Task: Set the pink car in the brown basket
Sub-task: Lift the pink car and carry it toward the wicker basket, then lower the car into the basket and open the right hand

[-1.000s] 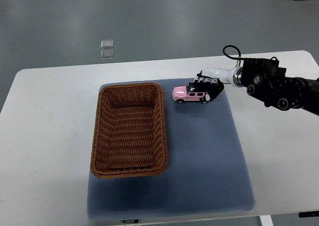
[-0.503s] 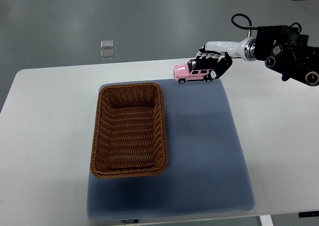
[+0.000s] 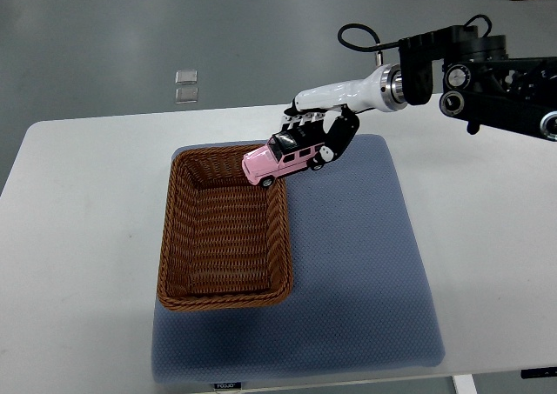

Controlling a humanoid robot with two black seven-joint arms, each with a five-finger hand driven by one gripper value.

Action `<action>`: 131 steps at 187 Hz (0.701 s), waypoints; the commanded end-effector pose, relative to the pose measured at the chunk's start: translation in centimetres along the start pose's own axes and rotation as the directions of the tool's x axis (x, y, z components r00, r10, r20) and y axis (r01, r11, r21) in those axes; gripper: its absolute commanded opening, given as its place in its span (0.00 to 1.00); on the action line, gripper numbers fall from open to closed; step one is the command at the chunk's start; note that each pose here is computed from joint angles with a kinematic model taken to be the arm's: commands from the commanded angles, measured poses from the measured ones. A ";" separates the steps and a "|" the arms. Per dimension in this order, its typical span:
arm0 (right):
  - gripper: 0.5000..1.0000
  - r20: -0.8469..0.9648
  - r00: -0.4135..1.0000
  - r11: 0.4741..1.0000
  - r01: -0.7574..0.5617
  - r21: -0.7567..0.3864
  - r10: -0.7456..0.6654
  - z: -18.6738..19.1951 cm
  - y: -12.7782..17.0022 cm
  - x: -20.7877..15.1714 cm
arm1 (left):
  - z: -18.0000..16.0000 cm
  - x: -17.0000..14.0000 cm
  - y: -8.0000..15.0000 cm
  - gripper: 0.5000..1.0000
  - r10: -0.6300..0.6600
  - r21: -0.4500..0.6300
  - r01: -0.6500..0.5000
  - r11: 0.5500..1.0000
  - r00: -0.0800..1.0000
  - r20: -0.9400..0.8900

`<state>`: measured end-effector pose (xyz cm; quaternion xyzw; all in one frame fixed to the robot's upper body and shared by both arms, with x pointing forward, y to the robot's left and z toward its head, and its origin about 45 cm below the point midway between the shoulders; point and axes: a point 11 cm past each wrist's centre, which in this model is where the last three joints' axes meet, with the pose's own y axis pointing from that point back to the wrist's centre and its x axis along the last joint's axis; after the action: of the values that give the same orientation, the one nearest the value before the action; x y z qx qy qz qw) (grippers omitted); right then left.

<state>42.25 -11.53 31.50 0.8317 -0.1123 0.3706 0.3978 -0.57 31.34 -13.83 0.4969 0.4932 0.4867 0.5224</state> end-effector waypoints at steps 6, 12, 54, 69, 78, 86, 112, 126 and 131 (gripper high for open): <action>0.00 -0.038 0.999 0.999 0.034 0.026 -0.033 -2.2 -2.5 -0.7 | 0.0 0.1 0.0 1.00 0.001 0.000 -0.001 1.000 1.000 -0.002; 0.00 -0.045 0.998 0.999 0.043 0.027 -0.042 -2.6 -3.1 -1.0 | 0.0 0.1 0.0 1.00 0.001 0.000 -0.001 1.000 1.000 0.000; 0.00 -0.071 0.996 0.997 0.065 0.047 -0.062 -5.3 -7.3 -2.0 | 0.0 0.0 0.0 1.00 0.000 0.000 0.000 1.000 1.000 0.000; 0.00 -0.067 0.995 0.996 0.077 0.039 -0.074 -5.3 -8.5 -3.0 | 0.0 0.0 0.0 1.00 0.000 0.000 0.000 1.000 1.000 0.000; 0.00 -0.063 0.995 0.996 0.080 0.034 -0.078 -5.4 -9.2 -3.5 | 0.1 -0.1 0.0 1.00 -0.002 -0.002 0.002 1.000 1.000 0.000; 0.00 -0.062 0.995 0.996 0.078 0.035 -0.075 -5.5 -9.6 -3.7 | 0.1 0.0 0.0 1.00 0.000 -0.001 0.000 1.000 1.000 0.000; 0.00 -0.040 0.997 0.997 0.073 0.019 -0.072 -4.9 -10.8 -4.9 | 0.0 0.0 0.0 1.00 0.000 0.000 0.000 1.000 1.000 0.000; 0.00 -0.024 0.997 0.997 0.071 -0.003 -0.071 -3.8 -10.9 -5.2 | 0.0 0.0 0.0 1.00 0.000 0.000 0.000 1.000 1.000 0.000; 0.00 -0.018 0.997 0.998 0.070 -0.011 -0.070 -3.4 -10.9 -5.3 | 0.0 0.0 0.0 1.00 0.000 0.000 0.000 1.000 1.000 0.000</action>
<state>41.57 -1.53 23.85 0.8315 -0.0716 0.3723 0.4061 -0.57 31.33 -13.83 0.4969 0.4932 0.4867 0.5225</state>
